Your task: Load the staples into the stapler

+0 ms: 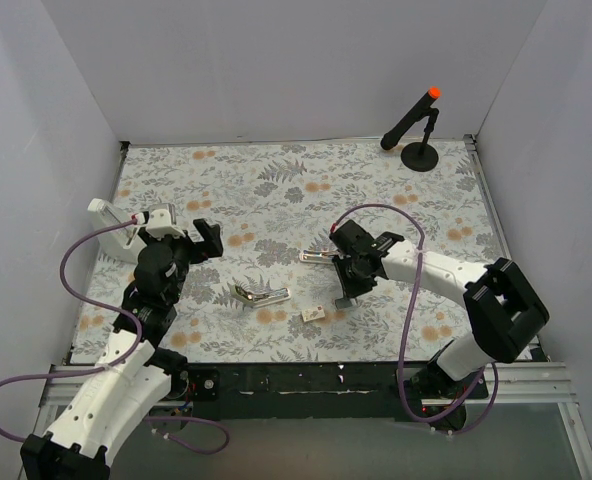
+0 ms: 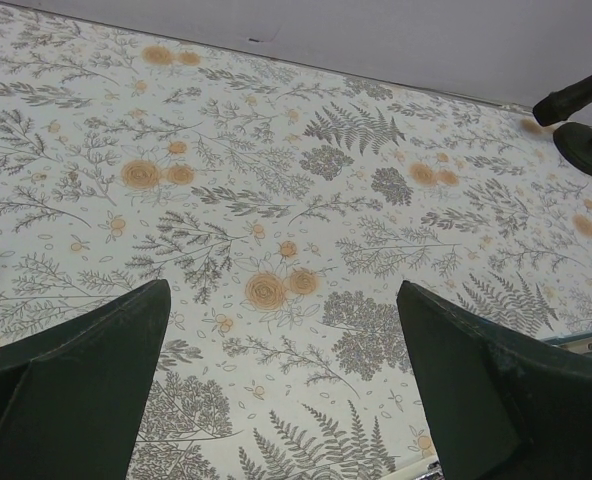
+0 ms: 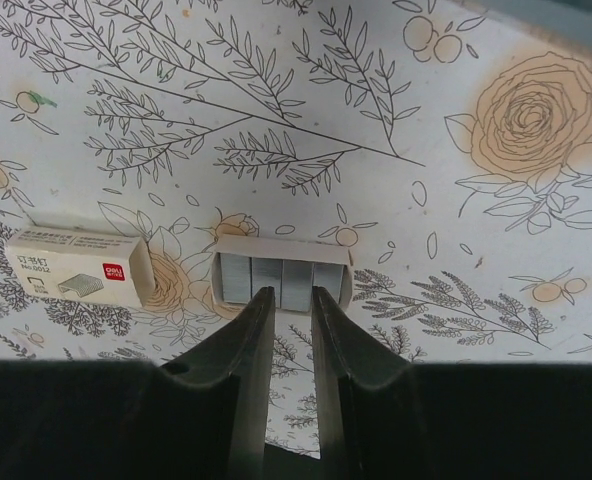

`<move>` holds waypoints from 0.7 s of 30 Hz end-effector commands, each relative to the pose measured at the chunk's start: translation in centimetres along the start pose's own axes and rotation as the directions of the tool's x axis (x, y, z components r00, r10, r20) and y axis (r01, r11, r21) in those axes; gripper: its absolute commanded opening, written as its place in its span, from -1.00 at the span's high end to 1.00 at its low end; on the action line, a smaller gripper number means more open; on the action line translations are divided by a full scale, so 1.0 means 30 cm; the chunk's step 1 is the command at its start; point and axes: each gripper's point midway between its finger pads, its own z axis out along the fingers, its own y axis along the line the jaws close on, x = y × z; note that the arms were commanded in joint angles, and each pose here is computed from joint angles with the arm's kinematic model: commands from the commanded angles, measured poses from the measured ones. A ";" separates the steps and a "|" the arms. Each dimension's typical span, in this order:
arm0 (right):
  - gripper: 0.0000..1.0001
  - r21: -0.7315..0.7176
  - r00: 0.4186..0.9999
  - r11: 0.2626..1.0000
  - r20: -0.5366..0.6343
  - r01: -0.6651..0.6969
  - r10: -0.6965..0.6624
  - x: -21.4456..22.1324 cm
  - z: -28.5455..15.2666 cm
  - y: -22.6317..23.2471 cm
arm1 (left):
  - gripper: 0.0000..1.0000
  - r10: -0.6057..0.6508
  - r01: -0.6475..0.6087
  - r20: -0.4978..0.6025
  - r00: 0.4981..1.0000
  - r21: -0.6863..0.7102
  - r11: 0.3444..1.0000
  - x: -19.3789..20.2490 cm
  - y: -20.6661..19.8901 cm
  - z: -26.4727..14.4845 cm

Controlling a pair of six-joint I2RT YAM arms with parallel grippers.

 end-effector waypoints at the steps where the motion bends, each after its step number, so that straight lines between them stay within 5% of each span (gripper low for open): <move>1: 0.41 -0.028 1.000 1.000 -0.021 0.007 -0.007 0.003 0.020 0.019 | -0.96 -0.033 0.031 0.045 0.998 0.043 0.999 -0.068 -0.041 0.001; 21: 0.43 0.084 0.994 0.996 -0.104 -0.017 0.026 0.085 0.076 -0.052 | -0.96 -0.069 0.067 0.019 0.997 0.084 0.994 -0.044 -0.070 0.008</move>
